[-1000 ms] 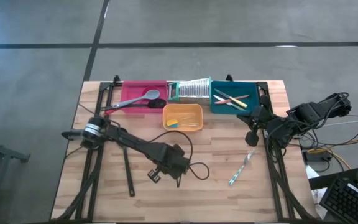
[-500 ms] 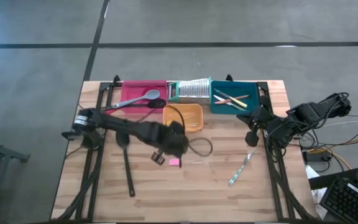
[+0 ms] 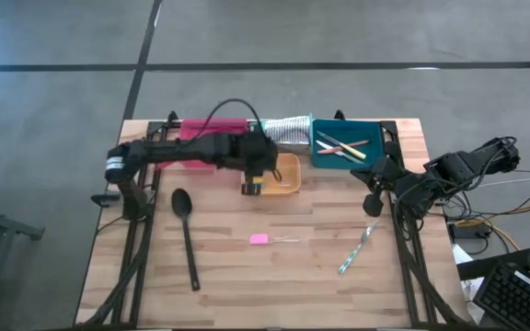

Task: Pick & Place Kitchen Items
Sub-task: Put the orange spatula into the yellow bin

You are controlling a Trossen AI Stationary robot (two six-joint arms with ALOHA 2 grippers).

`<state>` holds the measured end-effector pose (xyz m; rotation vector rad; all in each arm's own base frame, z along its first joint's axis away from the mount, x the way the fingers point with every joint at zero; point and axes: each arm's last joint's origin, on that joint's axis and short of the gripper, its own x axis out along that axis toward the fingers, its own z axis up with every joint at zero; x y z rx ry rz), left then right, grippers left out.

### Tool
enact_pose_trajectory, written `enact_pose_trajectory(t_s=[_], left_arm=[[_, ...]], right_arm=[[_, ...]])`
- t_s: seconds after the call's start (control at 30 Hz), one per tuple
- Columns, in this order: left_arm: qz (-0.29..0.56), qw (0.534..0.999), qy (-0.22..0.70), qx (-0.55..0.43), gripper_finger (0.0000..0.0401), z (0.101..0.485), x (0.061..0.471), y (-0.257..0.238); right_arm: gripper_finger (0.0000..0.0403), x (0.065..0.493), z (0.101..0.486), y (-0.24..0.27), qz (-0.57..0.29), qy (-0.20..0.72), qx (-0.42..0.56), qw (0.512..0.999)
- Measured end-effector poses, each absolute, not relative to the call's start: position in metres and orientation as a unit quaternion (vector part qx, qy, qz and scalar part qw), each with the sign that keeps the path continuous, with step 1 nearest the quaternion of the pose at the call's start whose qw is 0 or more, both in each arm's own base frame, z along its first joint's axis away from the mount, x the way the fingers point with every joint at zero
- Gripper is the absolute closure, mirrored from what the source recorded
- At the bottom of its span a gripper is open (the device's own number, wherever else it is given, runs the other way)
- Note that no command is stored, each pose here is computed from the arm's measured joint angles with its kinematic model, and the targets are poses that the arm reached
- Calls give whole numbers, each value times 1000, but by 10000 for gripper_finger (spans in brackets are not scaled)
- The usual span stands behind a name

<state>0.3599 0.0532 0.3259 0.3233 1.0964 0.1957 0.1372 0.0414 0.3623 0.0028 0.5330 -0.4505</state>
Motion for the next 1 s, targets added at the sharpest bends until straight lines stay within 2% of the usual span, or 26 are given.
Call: enact_pose_trajectory(t_s=[0.23,0.4,1.0], left_arm=[[121,841,522,72,379,311,361,90],[127,840,527,29,379,295,362,95],[130,828,545,-22,379,245,354,105]], right_arm=[[394,137,362,41,-221,261,1,940],[394,137,362,42,-217,264,2,940],[394,138,358,42,-214,270,0,939]])
